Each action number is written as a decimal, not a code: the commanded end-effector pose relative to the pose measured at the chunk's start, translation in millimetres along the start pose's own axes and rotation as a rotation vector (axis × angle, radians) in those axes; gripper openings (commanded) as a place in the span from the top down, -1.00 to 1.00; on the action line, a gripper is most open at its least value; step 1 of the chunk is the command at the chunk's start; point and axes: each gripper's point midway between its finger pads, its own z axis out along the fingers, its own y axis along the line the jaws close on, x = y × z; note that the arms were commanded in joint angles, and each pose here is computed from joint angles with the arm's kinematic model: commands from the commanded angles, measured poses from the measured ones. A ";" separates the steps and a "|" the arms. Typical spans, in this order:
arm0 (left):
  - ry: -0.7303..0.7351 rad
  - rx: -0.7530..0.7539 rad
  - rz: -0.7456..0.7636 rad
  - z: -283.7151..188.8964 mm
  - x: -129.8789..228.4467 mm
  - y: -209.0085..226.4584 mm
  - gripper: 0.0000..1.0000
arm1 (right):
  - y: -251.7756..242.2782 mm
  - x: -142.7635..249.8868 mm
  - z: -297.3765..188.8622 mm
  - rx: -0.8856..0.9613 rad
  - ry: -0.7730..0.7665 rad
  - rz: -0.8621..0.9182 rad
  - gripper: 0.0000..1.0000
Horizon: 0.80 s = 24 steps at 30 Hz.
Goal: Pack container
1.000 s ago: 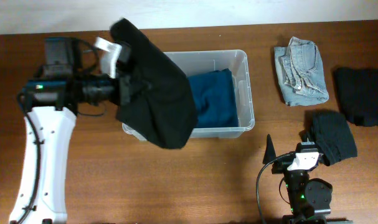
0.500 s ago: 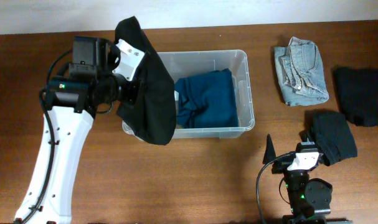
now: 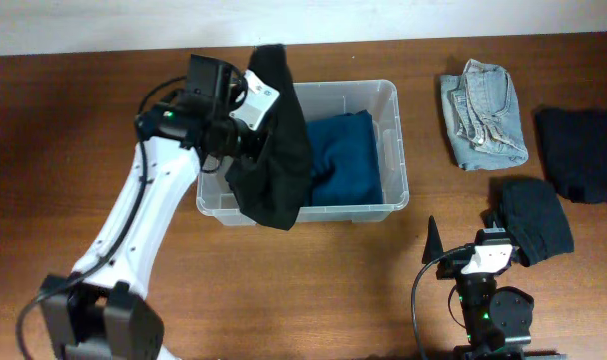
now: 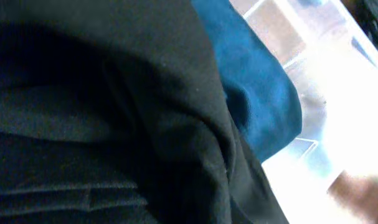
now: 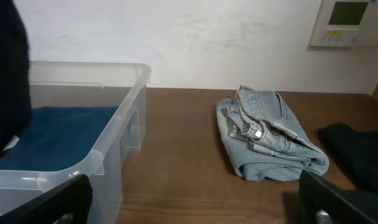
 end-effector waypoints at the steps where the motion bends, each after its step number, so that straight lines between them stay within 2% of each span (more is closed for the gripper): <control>1: -0.042 0.095 -0.002 -3.3 -12.5 -16.2 0.98 | 2.0 2.0 -0.2 -0.008 0.003 0.001 -0.97; 13: 0.001 0.019 -0.037 -0.5 -0.6 10.3 0.98 | 2.0 2.0 -0.2 -0.008 0.003 0.001 -0.97; 19: -0.009 0.133 -0.019 8.2 -1.5 -3.6 0.98 | 2.0 2.0 -0.2 -0.009 0.003 0.001 -0.97; 24: 0.032 0.139 -0.052 24.1 8.5 6.2 0.97 | 2.0 2.0 -0.2 -0.008 0.003 0.001 -0.97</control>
